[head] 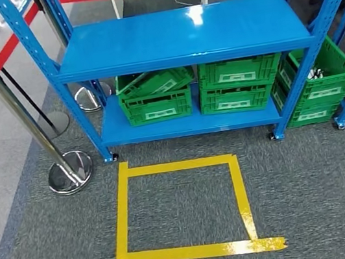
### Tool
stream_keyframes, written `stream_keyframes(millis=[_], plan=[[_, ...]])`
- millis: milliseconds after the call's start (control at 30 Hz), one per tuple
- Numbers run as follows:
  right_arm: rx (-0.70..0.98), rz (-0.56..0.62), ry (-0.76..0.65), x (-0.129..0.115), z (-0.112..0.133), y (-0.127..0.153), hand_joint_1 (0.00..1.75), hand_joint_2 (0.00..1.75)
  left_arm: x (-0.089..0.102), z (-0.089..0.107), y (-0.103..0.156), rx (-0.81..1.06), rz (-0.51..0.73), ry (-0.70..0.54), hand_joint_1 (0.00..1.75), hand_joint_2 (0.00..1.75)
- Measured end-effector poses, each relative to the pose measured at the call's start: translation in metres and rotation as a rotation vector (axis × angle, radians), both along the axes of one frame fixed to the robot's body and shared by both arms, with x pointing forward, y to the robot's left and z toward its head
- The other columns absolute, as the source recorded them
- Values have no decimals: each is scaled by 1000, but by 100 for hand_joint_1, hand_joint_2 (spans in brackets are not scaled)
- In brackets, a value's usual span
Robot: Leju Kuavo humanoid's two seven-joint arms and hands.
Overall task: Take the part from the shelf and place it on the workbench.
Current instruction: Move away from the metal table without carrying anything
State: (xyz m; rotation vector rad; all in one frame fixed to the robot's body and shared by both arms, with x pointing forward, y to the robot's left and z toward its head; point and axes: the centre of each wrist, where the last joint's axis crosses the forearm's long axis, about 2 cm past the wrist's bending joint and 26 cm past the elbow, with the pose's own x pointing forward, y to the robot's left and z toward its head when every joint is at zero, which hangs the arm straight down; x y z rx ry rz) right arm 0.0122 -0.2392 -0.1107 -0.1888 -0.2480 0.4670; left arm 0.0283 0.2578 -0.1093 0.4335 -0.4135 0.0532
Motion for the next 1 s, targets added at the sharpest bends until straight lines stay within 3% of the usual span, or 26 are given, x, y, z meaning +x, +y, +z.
stream_keyframes(millis=[1000], plan=[[29,-38,63,4,0,4,0,0,2,0,0,-3,-20,17,0,0]])
